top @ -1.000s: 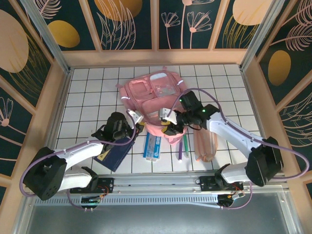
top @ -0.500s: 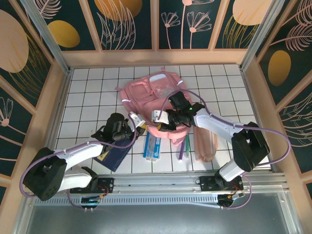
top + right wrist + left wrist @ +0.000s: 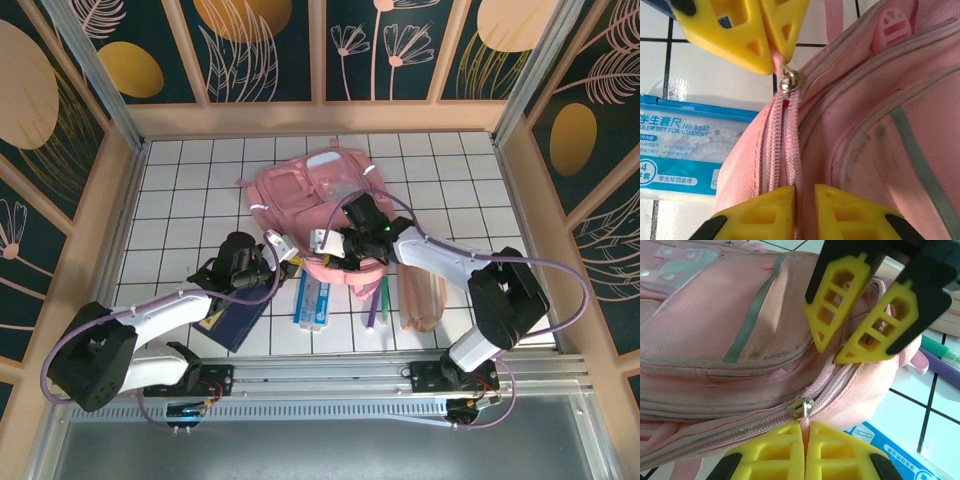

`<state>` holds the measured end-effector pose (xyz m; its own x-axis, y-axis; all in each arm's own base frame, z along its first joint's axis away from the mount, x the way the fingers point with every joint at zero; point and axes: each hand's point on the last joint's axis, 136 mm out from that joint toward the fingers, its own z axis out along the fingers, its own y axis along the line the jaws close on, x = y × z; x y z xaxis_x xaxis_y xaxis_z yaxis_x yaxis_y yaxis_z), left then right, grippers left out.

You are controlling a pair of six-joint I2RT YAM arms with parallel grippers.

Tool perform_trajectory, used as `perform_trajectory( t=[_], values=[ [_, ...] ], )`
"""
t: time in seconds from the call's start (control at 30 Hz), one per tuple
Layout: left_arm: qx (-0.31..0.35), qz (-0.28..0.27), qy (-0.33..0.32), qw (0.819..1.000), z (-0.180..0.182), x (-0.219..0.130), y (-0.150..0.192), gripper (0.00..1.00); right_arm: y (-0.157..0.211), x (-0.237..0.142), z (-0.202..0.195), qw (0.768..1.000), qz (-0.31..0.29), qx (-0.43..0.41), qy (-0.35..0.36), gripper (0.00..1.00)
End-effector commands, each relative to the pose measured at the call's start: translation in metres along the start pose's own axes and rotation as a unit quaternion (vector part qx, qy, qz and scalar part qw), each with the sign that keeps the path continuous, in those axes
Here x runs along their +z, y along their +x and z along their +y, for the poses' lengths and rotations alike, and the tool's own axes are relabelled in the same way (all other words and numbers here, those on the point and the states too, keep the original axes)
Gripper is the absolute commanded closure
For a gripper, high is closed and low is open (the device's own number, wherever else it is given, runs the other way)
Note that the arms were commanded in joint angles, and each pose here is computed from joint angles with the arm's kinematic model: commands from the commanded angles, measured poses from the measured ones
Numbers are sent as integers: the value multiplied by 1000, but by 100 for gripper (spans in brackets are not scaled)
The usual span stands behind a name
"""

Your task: Pack the student bag

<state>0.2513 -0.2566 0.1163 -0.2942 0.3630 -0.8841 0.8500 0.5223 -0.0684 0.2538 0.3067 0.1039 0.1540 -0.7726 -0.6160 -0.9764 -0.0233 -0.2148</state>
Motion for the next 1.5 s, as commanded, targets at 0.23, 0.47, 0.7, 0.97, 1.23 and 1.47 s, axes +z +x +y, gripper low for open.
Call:
perform_trajectory(
  t=[0.23,0.47,0.7,0.97,1.23,1.47],
  values=[
    [12,-62,26,998,-6,0,-32,100,0,11,19,1000,12,-9,-18,70],
    [16,-61,19,998,-5,-1,-30,100,-8,10,58,983,-2,66,-172,65],
    [21,-62,18,998,-7,-6,-28,100,5,23,52,980,42,97,-166,77],
    [51,-53,-47,996,9,-21,-24,100,-12,-14,-4,997,14,73,-26,100],
    [93,-9,-138,986,41,-24,-9,100,-53,-84,-39,993,-32,-28,108,100],
    [44,35,-218,974,94,-11,-6,100,-59,-126,-54,971,-43,-87,220,100]
  ],
)
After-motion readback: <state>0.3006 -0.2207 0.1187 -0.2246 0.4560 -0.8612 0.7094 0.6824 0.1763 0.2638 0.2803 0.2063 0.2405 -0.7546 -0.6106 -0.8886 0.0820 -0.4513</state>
